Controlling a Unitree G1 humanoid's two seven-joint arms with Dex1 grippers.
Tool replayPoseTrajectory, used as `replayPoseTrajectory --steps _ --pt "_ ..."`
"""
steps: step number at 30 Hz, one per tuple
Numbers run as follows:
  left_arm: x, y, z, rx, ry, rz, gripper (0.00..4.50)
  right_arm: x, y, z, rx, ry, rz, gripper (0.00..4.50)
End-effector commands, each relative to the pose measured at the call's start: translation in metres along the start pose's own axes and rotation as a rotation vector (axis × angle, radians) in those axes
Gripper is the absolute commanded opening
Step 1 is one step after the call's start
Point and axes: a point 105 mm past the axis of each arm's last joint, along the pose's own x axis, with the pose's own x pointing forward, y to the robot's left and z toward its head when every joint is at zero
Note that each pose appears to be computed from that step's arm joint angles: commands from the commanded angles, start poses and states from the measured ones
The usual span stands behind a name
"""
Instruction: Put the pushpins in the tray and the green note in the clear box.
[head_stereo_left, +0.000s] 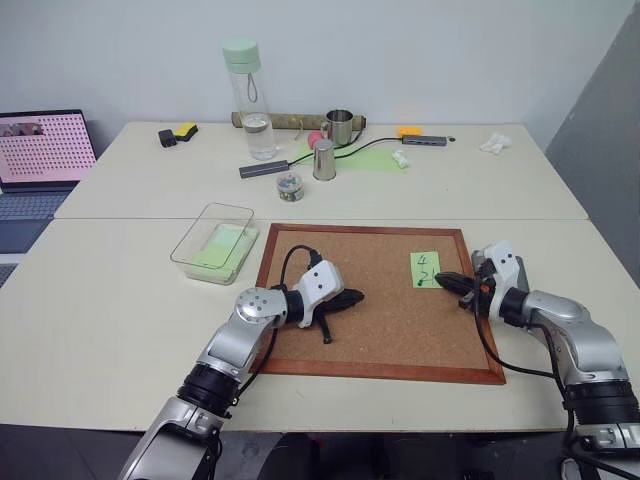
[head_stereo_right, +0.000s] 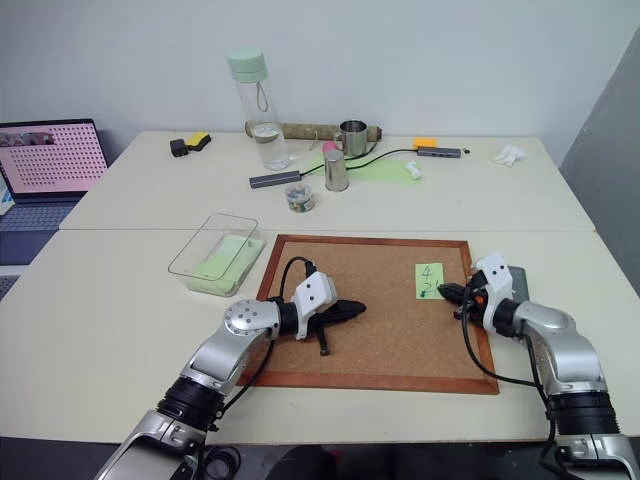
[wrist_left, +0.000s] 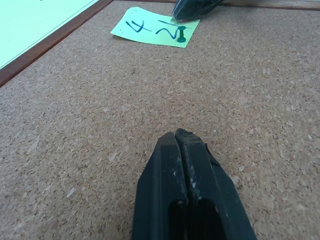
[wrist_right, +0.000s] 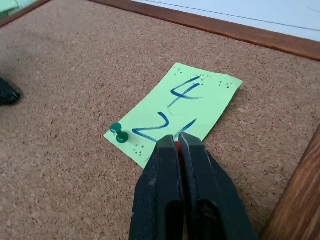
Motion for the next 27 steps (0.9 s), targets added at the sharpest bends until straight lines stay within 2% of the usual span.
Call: replayPoseTrajectory --steps 1,11,16,20,26,27 --pt "-0.005 -0.011 -0.039 -0.073 0.141 -0.019 0.00 -0.012 -0.001 0.037 -0.038 -0.132 -0.025 0.05" --pt "-0.003 -0.012 -0.039 -0.073 0.143 -0.024 0.00 -0.022 0.000 0.052 -0.018 -0.185 -0.039 0.05" --pt "-0.003 -0.012 -0.039 -0.075 0.141 -0.022 0.00 -0.039 -0.027 0.050 -0.023 -0.162 -0.180 0.05" --pt "-0.004 -0.012 -0.040 -0.074 0.143 -0.020 0.00 -0.054 -0.057 0.040 -0.023 -0.095 -0.358 0.05" --pt "-0.002 -0.013 -0.039 -0.072 0.142 -0.028 0.00 -0.055 -0.078 0.022 -0.015 -0.001 -0.479 0.05" --pt "-0.001 -0.013 -0.039 -0.072 0.142 -0.030 0.00 -0.054 -0.079 0.020 -0.011 0.001 -0.484 0.24"
